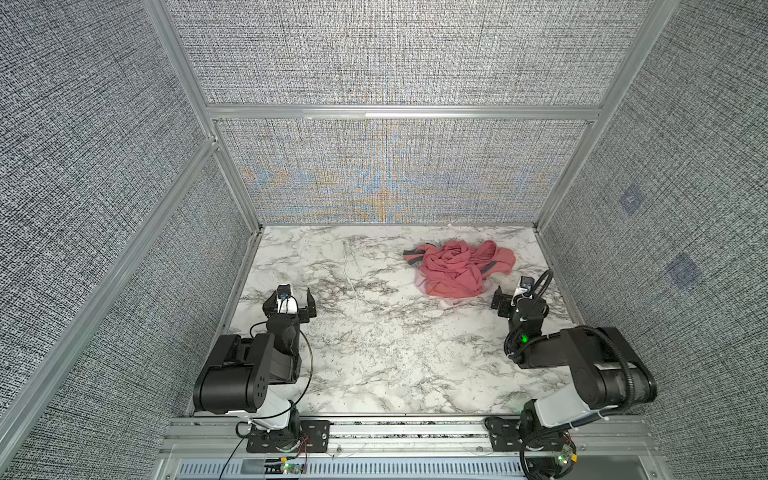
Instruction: Pick out a specific cloth from the pile
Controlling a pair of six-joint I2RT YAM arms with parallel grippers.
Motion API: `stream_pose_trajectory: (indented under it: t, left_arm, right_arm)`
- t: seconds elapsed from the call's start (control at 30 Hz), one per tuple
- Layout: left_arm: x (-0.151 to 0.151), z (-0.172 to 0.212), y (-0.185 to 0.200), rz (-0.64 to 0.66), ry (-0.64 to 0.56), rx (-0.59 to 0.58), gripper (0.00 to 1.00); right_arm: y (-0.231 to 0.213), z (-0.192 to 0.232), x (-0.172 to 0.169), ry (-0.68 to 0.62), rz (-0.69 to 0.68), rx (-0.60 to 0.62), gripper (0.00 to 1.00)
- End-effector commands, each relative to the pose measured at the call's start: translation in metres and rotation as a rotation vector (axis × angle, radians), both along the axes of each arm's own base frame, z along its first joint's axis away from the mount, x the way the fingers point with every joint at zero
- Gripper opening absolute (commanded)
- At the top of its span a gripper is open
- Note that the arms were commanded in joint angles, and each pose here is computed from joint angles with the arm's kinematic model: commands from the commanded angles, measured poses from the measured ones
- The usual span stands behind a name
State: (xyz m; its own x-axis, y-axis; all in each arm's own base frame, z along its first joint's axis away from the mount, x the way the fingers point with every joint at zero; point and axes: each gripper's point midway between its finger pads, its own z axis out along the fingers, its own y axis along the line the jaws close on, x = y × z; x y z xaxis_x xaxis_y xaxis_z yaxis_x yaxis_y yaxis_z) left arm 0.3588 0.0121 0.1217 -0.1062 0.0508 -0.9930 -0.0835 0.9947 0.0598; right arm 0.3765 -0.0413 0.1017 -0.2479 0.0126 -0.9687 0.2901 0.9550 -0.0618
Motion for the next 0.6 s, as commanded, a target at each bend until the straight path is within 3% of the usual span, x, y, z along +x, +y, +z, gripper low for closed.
stream_pose_trajectory:
  t: [0.0,0.57]
  left_arm:
    - [0.0008,0.0088,0.0019,0.013,-0.036,-0.003,0.99]
    - [0.0008,0.009,0.0019,0.012,-0.037,-0.002,0.99]
  right_arm:
    - [-0.001,0.0022,0.0011,-0.008,-0.006,0.003,0.99]
    - [-0.0009,0.0018,0.001,-0.008,-0.005,0.003,0.99]
